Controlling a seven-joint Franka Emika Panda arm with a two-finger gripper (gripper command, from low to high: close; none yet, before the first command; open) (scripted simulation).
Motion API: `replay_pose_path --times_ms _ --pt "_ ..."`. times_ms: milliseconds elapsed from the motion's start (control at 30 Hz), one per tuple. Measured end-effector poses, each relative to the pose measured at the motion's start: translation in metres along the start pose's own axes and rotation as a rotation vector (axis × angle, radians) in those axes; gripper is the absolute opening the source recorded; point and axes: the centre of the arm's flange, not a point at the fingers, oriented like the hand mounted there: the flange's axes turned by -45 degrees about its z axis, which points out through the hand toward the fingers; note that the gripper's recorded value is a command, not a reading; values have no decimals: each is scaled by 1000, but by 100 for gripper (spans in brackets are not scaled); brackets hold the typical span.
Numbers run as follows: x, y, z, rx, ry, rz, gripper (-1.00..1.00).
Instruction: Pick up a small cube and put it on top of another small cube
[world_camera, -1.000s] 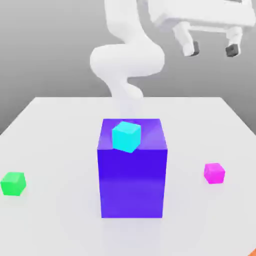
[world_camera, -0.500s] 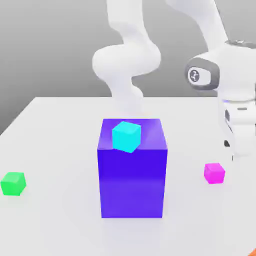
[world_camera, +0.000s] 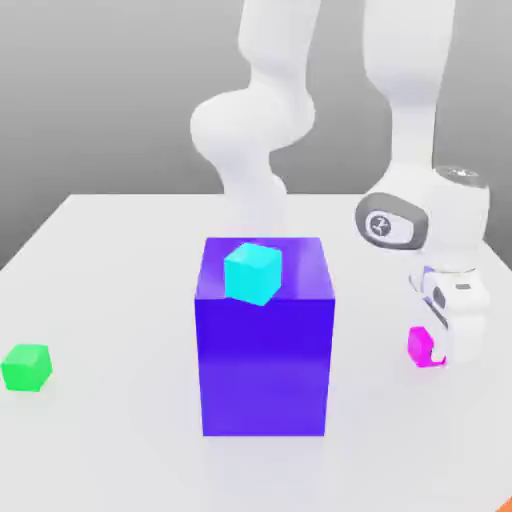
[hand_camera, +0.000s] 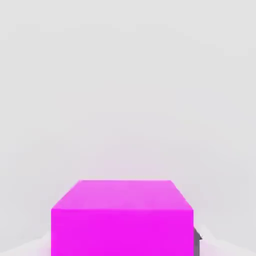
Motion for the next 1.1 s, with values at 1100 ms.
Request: replay_pose_path --times_ms 1100 --pt "-557 89 -136 -91 34 1741 -100"
